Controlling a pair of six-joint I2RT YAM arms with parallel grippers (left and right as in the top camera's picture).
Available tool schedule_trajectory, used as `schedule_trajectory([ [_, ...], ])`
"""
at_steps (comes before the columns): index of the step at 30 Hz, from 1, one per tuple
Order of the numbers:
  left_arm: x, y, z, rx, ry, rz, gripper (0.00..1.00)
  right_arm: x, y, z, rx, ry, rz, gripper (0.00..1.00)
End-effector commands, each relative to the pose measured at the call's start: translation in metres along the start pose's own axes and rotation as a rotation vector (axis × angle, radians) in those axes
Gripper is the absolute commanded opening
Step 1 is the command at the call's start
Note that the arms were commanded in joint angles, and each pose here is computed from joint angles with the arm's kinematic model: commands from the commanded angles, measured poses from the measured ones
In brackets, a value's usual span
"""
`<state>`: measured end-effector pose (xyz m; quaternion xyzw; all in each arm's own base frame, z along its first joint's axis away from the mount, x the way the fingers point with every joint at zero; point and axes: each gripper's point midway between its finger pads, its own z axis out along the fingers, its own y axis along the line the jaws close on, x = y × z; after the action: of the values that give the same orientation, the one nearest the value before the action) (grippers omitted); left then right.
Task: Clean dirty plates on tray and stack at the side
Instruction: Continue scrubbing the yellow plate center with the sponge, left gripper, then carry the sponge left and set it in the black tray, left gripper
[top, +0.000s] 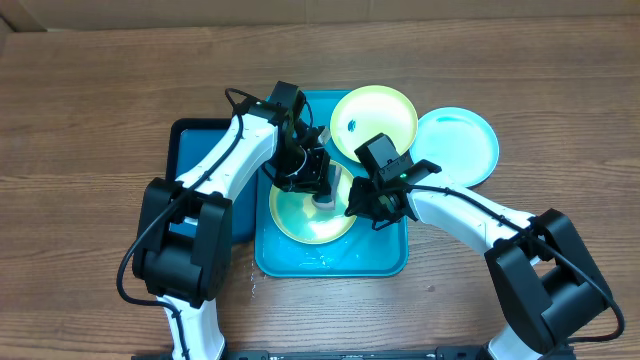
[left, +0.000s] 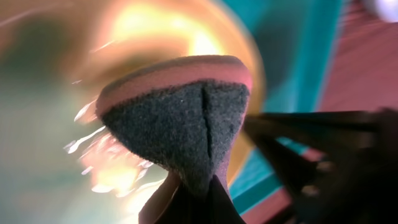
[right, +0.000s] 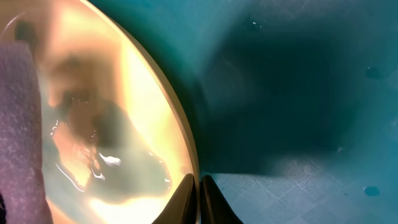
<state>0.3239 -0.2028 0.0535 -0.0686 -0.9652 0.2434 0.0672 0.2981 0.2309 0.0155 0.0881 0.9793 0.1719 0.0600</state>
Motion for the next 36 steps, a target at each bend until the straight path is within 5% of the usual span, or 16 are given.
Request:
schedule_trajectory([
  [1,-0.004,0.027,-0.016,-0.170,-0.049,-0.019,0.04,0.002,0.000,0.002,0.000,0.004,-0.001,0.06],
  [7,0.003,0.069,-0.012,-0.372,-0.061,-0.112,0.04,0.002,0.000,0.002,0.000,0.004,-0.001,0.06],
  [12,0.010,0.083,0.006,-0.383,-0.065,-0.144,0.04,0.002,0.000,0.002,0.000,0.004,-0.001,0.06],
  [20,0.021,0.052,0.038,-0.123,-0.020,-0.094,0.04,0.001,0.000,0.002,0.000,0.003,-0.001,0.06],
  [27,0.002,-0.019,0.010,0.240,-0.040,0.041,0.04,0.001,0.000,0.002,0.000,0.003,-0.001,0.06],
  [36,-0.018,-0.011,-0.055,0.128,-0.119,0.073,0.04,0.002,-0.001,0.002,0.001,0.004,-0.002,0.06],
])
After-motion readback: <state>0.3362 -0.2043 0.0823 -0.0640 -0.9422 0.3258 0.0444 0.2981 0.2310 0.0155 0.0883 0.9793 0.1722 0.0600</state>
